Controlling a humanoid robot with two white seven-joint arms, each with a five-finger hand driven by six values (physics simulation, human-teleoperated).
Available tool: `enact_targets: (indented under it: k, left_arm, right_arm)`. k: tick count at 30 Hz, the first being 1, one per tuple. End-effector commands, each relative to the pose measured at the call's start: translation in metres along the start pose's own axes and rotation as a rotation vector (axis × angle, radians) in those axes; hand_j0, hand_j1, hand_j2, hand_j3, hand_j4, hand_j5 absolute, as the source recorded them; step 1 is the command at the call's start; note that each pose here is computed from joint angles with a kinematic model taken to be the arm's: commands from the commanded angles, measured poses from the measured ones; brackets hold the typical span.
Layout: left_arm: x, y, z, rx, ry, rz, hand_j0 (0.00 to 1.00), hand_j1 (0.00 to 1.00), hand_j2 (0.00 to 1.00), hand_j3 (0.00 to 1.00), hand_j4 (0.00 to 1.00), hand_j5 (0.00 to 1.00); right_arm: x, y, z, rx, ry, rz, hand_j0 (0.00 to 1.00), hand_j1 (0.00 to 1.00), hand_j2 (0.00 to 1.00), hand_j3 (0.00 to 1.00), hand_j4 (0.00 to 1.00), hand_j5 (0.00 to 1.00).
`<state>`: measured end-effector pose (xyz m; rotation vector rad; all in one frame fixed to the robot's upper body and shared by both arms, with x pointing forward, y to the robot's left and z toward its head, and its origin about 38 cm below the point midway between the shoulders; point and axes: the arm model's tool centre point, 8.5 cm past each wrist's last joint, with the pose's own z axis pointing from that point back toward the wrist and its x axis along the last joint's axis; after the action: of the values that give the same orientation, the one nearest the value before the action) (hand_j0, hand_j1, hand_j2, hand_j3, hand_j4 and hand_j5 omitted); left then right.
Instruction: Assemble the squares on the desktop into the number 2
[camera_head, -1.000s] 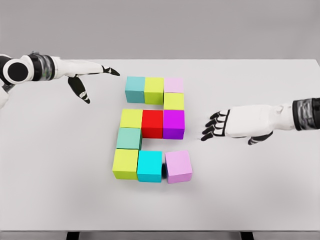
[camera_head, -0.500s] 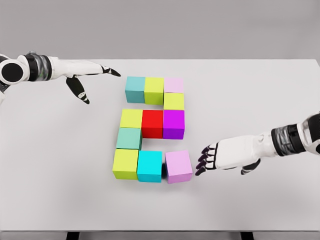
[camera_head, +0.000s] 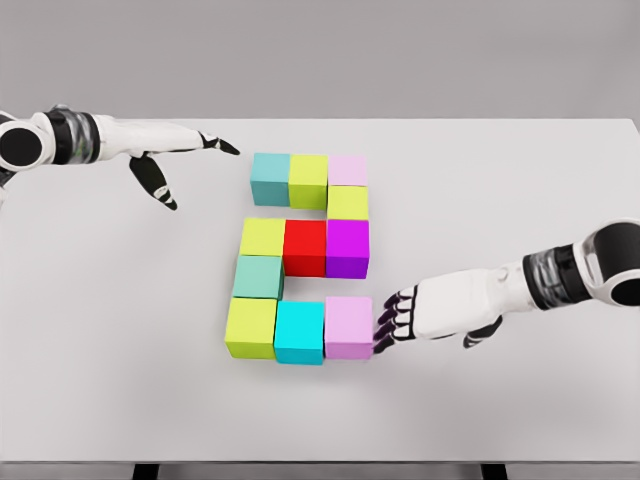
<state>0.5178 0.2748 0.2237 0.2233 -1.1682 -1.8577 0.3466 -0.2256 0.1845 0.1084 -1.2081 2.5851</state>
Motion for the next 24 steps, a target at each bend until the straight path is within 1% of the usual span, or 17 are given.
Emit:
enact_targets:
  k: [1,6,7,10,11,12,14,15,16,17,18,19,20,21,24]
  left_arm:
    - [-0.001,0.0,0.001,0.003,0.0,0.004,1.0,1.0,1.0,1.0,1.0,1.0]
    - [-0.001,-0.001,0.001,0.001,0.001,0.004,1.0,1.0,1.0,1.0,1.0,1.0]
    - [-0.001,0.0,0.002,0.002,0.002,0.004,1.0,1.0,1.0,1.0,1.0,1.0]
    - [0.0,0.0,0.002,0.002,-0.014,-0.007,1.0,1.0,1.0,1.0,1.0,1.0]
    - [0.0,0.0,0.002,0.002,-0.018,-0.01,1.0,1.0,1.0,1.0,1.0,1.0]
    - [0.001,-0.001,0.003,0.002,-0.028,-0.019,1.0,1.0,1.0,1.0,1.0,1.0]
    - [0.0,-0.001,0.003,0.001,-0.028,-0.02,1.0,1.0,1.0,1.0,1.0,1.0]
    - [-0.002,-0.001,0.005,0.001,-0.022,-0.018,1.0,1.0,1.0,1.0,1.0,1.0]
    - [-0.005,-0.002,0.008,0.002,-0.015,-0.016,1.0,1.0,1.0,1.0,1.0,1.0]
    - [-0.006,-0.002,0.008,0.002,-0.013,-0.015,1.0,1.0,1.0,1.0,1.0,1.0]
    - [-0.005,-0.002,0.008,0.002,-0.015,-0.016,1.0,1.0,1.0,1.0,1.0,1.0]
    - [-0.005,-0.003,0.008,0.0,-0.014,-0.017,1.0,1.0,1.0,1.0,1.0,1.0]
    - [-0.006,-0.003,0.008,0.0,-0.013,-0.016,1.0,1.0,1.0,1.0,1.0,1.0]
    - [-0.006,-0.003,0.008,0.0,-0.013,-0.016,1.0,1.0,1.0,1.0,1.0,1.0]
    - [-0.006,-0.004,0.008,-0.002,-0.012,-0.013,1.0,1.0,1.0,1.0,1.0,1.0]
  right_arm:
    - [0.0,0.003,0.002,0.003,0.004,-0.01,1.0,1.0,1.0,1.0,1.0,1.0]
    - [-0.004,0.006,0.012,0.02,0.035,-0.006,1.0,1.0,1.0,1.0,1.0,1.0]
    - [-0.005,0.005,0.013,0.028,0.046,0.009,1.0,1.0,1.0,1.0,1.0,1.0]
    - [-0.012,0.002,0.014,0.027,0.063,0.014,1.0,1.0,1.0,1.0,1.0,1.0]
    - [-0.013,0.002,0.014,0.026,0.066,0.013,1.0,1.0,1.0,1.0,1.0,1.0]
    - [-0.016,-0.002,0.009,0.023,0.066,0.025,1.0,1.0,1.0,1.0,1.0,1.0]
    - [-0.03,-0.007,0.005,0.012,0.088,0.012,1.0,1.0,1.0,1.0,1.0,1.0]
    - [-0.033,-0.007,0.007,0.011,0.097,0.008,1.0,1.0,1.0,1.0,1.0,1.0]
    - [-0.044,-0.017,0.024,-0.019,0.149,0.013,1.0,1.0,1.0,1.0,1.0,1.0]
    - [-0.063,-0.024,0.051,-0.066,0.234,-0.012,1.0,1.0,1.0,1.0,1.0,1.0]
    - [-0.09,-0.026,0.09,-0.132,0.345,-0.072,1.0,1.0,1.0,1.0,1.0,1.0]
    - [-0.11,-0.021,0.122,-0.211,0.418,-0.162,1.0,1.0,1.0,1.0,1.0,1.0]
    - [-0.118,-0.016,0.134,-0.251,0.436,-0.218,1.0,1.0,1.0,1.0,1.0,1.0]
    - [-0.122,-0.013,0.138,-0.27,0.442,-0.244,1.0,1.0,1.0,1.0,1.0,1.0]
    - [-0.122,-0.012,0.138,-0.267,0.442,-0.246,1.0,1.0,1.0,1.0,1.0,1.0]
